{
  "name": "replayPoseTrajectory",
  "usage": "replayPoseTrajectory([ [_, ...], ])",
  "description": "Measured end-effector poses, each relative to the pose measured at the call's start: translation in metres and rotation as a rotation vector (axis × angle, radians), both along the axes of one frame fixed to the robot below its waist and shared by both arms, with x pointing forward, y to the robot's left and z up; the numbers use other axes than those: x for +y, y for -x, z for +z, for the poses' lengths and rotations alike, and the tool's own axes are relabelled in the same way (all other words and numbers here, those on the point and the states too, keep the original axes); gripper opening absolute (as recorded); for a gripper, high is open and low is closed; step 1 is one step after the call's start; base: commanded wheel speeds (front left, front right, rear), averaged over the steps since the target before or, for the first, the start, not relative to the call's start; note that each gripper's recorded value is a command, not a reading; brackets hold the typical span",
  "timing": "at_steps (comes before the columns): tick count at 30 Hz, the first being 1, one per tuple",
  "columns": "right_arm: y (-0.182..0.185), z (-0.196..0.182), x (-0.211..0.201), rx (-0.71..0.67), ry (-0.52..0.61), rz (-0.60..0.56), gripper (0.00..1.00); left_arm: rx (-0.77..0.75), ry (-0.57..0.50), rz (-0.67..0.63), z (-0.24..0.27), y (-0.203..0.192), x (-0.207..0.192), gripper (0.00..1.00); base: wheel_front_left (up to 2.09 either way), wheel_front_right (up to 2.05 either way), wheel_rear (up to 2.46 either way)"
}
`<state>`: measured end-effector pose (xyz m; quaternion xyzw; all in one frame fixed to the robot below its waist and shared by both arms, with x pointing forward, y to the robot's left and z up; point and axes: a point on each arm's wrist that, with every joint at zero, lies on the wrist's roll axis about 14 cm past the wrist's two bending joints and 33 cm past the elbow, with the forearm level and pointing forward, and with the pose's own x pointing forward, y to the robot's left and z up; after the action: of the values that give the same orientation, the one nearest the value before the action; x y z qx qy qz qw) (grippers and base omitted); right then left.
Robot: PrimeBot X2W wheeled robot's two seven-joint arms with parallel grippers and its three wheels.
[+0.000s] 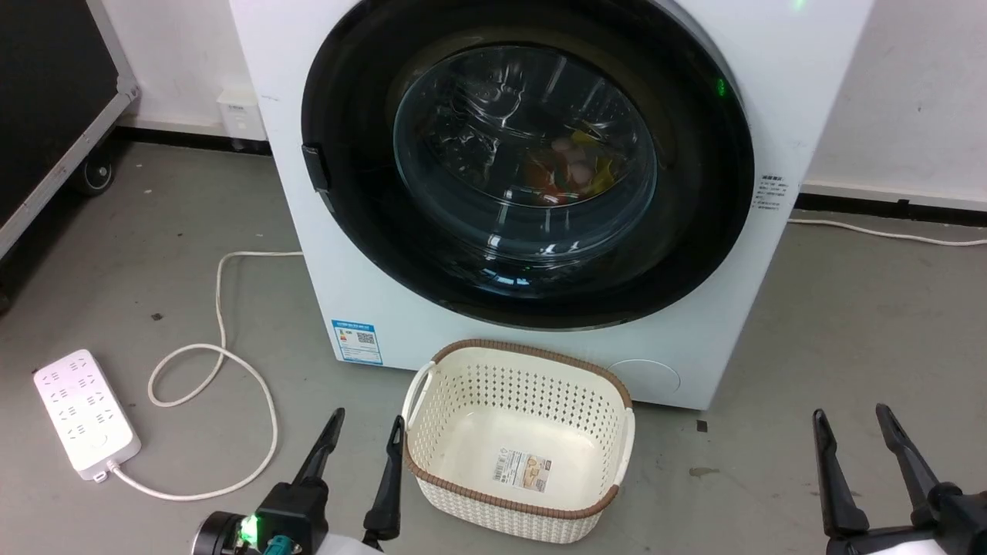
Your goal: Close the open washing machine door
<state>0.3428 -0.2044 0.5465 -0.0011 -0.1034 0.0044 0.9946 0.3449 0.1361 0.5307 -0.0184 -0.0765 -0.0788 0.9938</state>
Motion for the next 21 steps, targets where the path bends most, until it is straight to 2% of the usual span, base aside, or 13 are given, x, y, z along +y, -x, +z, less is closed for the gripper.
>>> replayPoseTrajectory([
  [18, -0.0013, -0.0039, 0.0029, 0.012, -0.006, 0.006, 1.00, 0.026, -0.005, -0.002, -0.0082, -0.0003, -0.0022, 1.00, 0.00, 0.00, 0.00],
  [19, -0.0013, -0.0043, 0.0031, 0.013, -0.006, 0.007, 0.00, 0.027, -0.005, -0.003, -0.0086, -0.0005, -0.0025, 0.00, 0.00, 0.00, 0.00],
  [21, -0.0014, -0.0044, 0.0028, 0.014, -0.005, 0.006, 0.00, 0.029, -0.004, -0.003, -0.0089, -0.0006, -0.0029, 0.00, 0.00, 0.00, 0.00],
])
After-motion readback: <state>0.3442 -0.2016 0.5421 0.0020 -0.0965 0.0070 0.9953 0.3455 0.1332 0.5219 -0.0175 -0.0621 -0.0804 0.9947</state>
